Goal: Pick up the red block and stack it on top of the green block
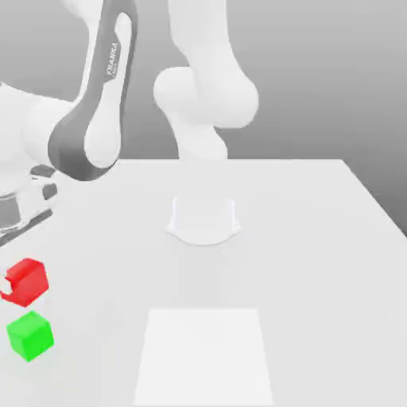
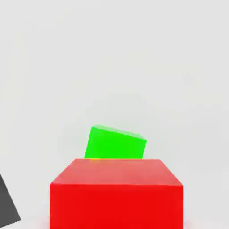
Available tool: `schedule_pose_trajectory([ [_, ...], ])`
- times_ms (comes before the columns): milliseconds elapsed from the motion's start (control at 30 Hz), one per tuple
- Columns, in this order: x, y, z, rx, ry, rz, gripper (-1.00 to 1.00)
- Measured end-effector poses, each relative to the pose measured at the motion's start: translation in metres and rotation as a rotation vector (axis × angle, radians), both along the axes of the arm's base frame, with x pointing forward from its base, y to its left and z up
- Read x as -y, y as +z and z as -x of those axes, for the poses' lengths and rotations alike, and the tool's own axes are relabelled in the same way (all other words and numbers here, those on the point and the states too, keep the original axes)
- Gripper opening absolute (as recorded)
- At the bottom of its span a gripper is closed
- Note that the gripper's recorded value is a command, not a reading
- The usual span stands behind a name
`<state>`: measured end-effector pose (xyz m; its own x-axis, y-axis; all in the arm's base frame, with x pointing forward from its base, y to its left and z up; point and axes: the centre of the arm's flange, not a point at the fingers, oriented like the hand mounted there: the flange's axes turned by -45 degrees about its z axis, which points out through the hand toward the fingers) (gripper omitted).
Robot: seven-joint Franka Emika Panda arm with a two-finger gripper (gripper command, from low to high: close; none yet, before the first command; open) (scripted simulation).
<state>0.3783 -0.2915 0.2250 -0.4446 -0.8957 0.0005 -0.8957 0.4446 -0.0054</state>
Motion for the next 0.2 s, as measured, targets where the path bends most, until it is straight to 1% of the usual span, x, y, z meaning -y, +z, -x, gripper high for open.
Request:
schedule_pose_trajectory([
  [100, 0.000, -0.034, 0.000, -0.002, -0.003, -0.001, -1.00],
  [133, 0.000, -0.041, 0.001, -0.002, -0.003, -0.001, 1.00],
  [200, 0.000, -0.041, 0.001, -0.002, -0.003, -0.001, 1.00],
])
